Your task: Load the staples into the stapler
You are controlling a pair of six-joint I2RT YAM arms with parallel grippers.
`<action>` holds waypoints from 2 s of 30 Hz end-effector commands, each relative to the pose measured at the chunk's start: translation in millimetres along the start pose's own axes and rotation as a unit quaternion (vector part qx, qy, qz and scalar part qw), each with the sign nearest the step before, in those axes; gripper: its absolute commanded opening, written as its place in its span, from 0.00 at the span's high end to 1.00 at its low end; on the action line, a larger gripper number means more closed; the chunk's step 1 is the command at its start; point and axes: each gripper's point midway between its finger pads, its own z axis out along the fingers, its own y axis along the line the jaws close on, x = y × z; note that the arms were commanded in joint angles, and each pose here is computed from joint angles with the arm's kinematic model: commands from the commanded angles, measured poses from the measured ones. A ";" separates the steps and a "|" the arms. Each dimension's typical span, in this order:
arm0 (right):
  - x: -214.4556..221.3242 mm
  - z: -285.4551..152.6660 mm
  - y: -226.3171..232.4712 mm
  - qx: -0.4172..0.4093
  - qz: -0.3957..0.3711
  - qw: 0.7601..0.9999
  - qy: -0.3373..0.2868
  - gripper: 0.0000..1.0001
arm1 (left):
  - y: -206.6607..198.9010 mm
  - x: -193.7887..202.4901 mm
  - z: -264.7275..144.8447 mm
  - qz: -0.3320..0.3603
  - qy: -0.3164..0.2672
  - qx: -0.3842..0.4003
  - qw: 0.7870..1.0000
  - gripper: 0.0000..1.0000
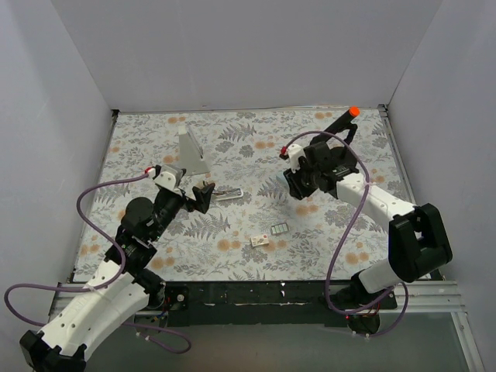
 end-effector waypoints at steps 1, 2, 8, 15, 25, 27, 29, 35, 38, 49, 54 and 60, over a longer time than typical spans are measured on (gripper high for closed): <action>-23.2 -2.4 41.5 -0.119 -0.132 0.982 -0.064 0.99 | -7.3 6.0 3.1 0.010 0.004 0.022 1.000 0.02; -18.7 1.6 53.6 -0.152 -0.144 0.976 -0.058 0.99 | -7.8 7.7 3.5 0.011 0.007 0.024 1.000 0.02; -11.2 19.1 80.6 -0.223 -0.243 0.944 -0.023 0.95 | -7.5 17.6 7.4 0.018 0.020 0.024 0.999 0.02; -10.6 37.8 106.3 -0.267 -0.312 0.912 -0.019 0.92 | -4.5 33.4 14.7 0.025 0.046 0.018 0.998 0.02; 3.4 58.1 116.8 -0.282 -0.324 0.902 -0.028 0.86 | -7.3 64.4 26.0 0.033 0.097 0.028 0.994 0.02; 3.0 58.7 116.9 -0.279 -0.324 0.903 -0.036 0.84 | -12.2 70.9 28.4 0.033 0.107 0.044 0.993 0.02; -0.2 58.7 120.2 -0.285 -0.329 0.899 -0.047 0.81 | -14.9 74.2 29.5 0.034 0.114 0.052 0.992 0.02; -1.1 58.6 122.4 -0.293 -0.334 0.895 -0.043 0.64 | -22.9 86.4 31.9 0.036 0.132 0.077 0.988 0.02; -9.8 48.3 124.1 -0.290 -0.339 0.893 -0.062 0.57 | -30.2 90.5 30.9 0.039 0.138 0.101 0.985 0.02; -48.5 -27.3 132.4 -0.223 -0.295 0.896 -0.246 0.29 | -59.7 98.4 36.2 0.092 0.184 0.217 0.954 0.02; -66.3 -60.5 90.8 -0.078 -0.130 0.922 -0.357 0.15 | -75.2 94.6 54.6 0.117 0.200 0.277 0.933 0.02; -43.7 -109.1 52.2 0.026 -0.004 0.875 -0.483 0.09 | -98.4 122.4 67.6 0.179 0.243 0.353 0.886 0.02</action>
